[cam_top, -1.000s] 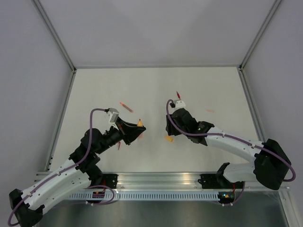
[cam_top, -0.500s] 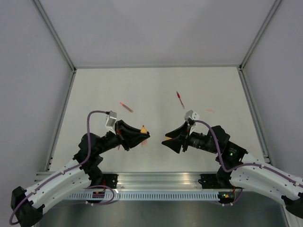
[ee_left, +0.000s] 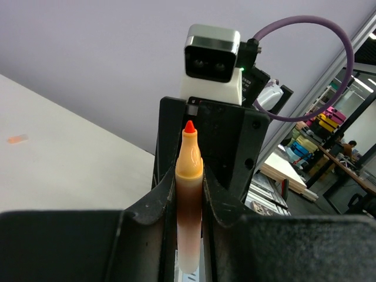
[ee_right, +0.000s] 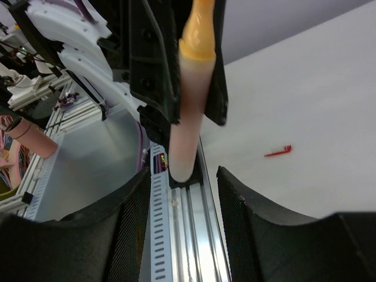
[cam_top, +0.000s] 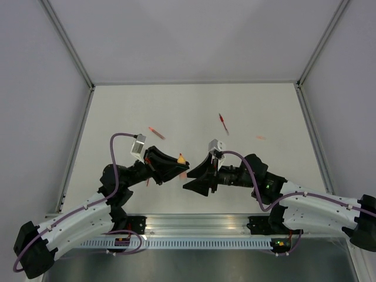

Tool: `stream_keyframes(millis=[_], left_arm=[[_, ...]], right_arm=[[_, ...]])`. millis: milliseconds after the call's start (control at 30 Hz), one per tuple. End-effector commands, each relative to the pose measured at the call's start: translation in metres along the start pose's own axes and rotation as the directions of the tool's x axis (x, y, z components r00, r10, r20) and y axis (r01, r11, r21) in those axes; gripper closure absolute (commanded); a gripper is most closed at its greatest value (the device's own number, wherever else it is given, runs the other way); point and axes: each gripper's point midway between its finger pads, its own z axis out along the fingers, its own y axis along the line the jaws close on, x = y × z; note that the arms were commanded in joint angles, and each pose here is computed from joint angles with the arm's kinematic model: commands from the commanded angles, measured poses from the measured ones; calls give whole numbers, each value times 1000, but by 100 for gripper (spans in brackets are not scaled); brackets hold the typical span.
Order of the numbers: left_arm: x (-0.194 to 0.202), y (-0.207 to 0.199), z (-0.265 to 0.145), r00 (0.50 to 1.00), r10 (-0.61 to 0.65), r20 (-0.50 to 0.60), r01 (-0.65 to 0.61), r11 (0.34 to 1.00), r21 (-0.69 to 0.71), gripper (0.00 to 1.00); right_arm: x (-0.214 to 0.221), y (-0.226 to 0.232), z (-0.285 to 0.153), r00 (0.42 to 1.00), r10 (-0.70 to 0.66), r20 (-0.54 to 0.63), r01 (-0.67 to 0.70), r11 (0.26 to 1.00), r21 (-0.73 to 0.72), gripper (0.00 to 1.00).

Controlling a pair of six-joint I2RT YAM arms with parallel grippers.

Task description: Insert the pens into the pen caps

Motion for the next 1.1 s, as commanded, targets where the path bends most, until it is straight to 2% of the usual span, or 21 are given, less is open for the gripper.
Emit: stream_keyframes(millis=[0,133,200,233,333,467,767,800,833,933,1067], left_arm=[[-18,-14,2,998,31,57,-34,998,49,98],[-16,-14,2,998,30,54,-33,998,52,98],[-16,-13,1,998,31,58,-34,998,50,98],[-16,-14,1,998,32,59,-35,998,51,98],[-17,-16,-2,997,39,59,-42,998,48,98],[-18,-19,-6,997,59,53,-61,997,40,98],[-23,-26,-9,996,89,22,-90,996,27,98],[-23,-28,-8,996,87,22,-87,996,36,98],[-22,-28,-7,997,80,18,-81,996,38,98],[-20,-26,-6,998,69,15,-69,997,43,98],[-19,-23,-5,998,68,14,-68,997,36,98]], right_arm=[[-54,30,10,986,-39,159,54,994,-91,45],[-55,28,21,987,-36,157,49,996,-75,51],[-55,27,23,987,-30,156,41,997,-66,61],[-56,27,24,987,-24,157,35,997,-68,68],[-56,27,20,989,-27,146,36,998,-54,100],[-59,23,11,988,-50,145,53,999,-12,100],[-47,19,9,997,-67,36,66,998,23,100],[-45,20,11,997,-72,23,72,997,9,98],[-44,22,12,997,-72,18,72,997,-2,86],[-45,25,17,997,-74,11,75,997,-29,65],[-44,25,24,997,-75,-6,75,996,-39,61]])
